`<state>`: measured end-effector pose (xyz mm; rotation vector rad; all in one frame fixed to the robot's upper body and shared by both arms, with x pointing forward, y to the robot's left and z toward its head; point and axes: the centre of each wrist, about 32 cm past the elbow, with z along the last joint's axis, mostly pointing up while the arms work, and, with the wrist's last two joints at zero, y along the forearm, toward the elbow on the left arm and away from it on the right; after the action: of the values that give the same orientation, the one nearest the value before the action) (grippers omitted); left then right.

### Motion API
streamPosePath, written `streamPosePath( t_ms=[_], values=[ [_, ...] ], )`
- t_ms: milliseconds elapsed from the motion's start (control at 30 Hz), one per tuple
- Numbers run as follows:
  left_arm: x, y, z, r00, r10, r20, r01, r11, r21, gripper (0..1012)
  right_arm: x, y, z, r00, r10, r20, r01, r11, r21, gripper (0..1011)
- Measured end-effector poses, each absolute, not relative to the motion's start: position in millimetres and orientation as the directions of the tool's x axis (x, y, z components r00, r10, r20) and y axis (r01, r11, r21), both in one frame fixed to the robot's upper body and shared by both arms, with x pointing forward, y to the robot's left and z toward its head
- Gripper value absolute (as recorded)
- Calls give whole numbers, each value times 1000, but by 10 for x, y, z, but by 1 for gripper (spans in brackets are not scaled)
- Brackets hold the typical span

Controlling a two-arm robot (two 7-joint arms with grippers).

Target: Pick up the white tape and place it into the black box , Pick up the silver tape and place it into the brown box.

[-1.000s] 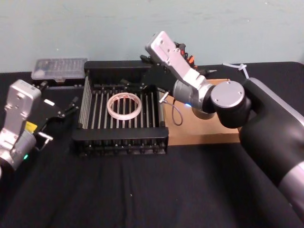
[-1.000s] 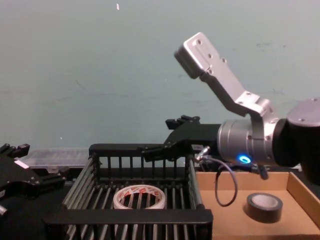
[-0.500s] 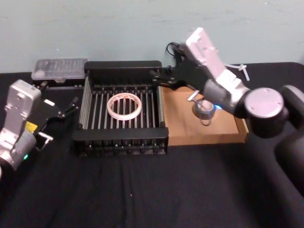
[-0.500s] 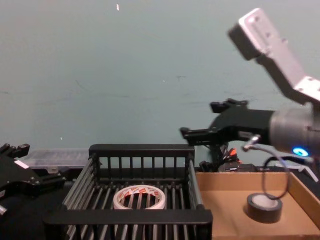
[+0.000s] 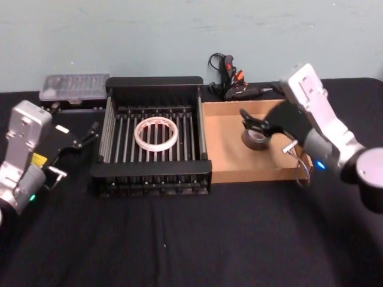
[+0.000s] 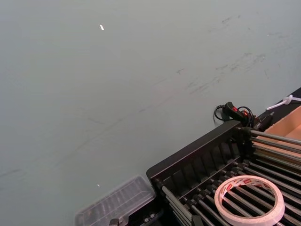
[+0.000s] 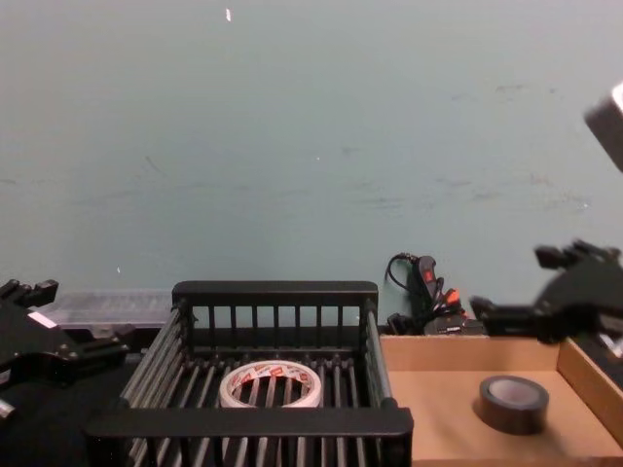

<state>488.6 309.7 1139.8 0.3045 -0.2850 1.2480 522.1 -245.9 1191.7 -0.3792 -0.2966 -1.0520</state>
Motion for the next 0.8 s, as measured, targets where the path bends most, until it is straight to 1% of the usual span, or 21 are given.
streamPosePath(
  t_ms=[100, 400, 600, 800],
  values=[
    [4886, 3097, 11398, 292, 880, 374, -955, 287, 70, 1001, 5136, -2525, 11814, 456, -795, 401, 890, 416, -188, 1002],
    [4886, 3096, 11398, 292, 880, 374, -955, 287, 70, 1001, 5057, -2587, 11672, 445, -813, 376, 895, 387, -222, 1002],
    [4886, 3097, 11398, 292, 880, 374, -955, 287, 70, 1001, 5050, -2598, 11628, 443, -816, 371, 895, 379, -234, 1002],
    [4886, 3097, 11398, 292, 880, 374, -955, 287, 70, 1001, 5048, -2599, 11625, 444, -816, 370, 895, 380, -236, 1002]
  ],
)
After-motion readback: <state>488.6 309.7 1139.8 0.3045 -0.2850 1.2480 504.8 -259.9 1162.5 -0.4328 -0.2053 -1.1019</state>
